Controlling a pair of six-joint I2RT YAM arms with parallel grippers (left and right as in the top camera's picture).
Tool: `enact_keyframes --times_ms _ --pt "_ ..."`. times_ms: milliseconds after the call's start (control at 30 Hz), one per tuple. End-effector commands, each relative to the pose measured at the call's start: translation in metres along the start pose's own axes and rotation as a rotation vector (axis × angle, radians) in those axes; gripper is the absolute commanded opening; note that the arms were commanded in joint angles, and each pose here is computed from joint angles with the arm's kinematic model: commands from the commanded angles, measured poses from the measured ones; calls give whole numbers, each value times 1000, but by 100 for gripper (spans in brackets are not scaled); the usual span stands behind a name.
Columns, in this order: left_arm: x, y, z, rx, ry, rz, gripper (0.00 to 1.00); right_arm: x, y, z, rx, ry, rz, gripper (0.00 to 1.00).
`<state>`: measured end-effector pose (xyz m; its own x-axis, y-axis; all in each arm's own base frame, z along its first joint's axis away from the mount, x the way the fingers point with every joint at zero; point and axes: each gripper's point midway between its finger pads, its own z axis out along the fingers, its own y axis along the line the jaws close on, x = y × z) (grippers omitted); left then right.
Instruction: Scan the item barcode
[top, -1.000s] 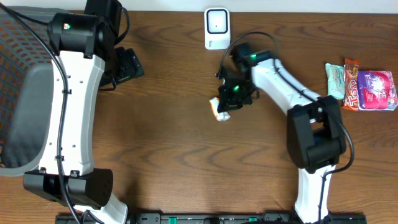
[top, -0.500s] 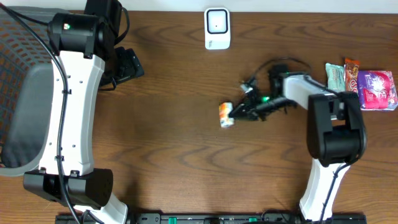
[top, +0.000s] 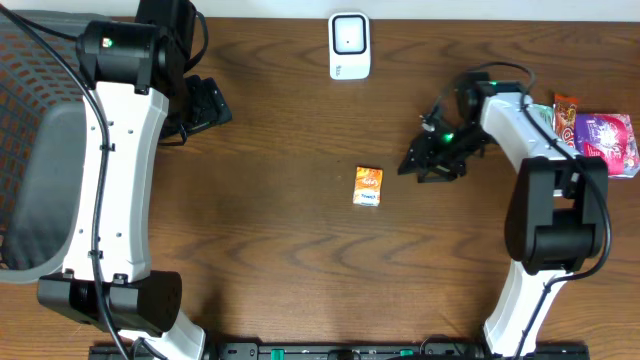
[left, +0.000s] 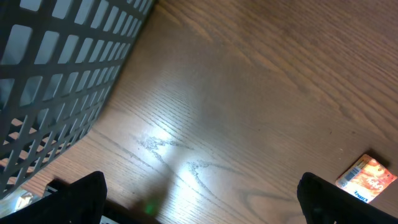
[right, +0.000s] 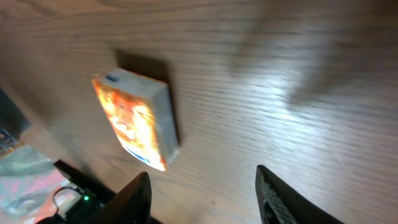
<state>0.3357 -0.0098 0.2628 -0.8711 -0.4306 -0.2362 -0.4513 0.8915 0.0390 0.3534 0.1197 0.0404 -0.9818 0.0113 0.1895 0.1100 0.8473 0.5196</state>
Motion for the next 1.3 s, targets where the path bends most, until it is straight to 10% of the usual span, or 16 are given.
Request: enact_keyframes --times_ms 0,367,600,833,1267 --pt "10 8 -2 -30 37 6 98 4 27 14 -48 1 -80 67" --pt "10 8 -2 -30 37 6 98 8 32 57 -107 -17 -15 50" --pt "10 8 -2 -30 37 6 98 17 34 74 -155 -2 10 1" --pt "10 8 -2 -30 37 6 98 40 120 17 -804 4 -382 1" --pt "10 8 -2 -30 37 6 98 65 132 30 -813 -139 -921 1"
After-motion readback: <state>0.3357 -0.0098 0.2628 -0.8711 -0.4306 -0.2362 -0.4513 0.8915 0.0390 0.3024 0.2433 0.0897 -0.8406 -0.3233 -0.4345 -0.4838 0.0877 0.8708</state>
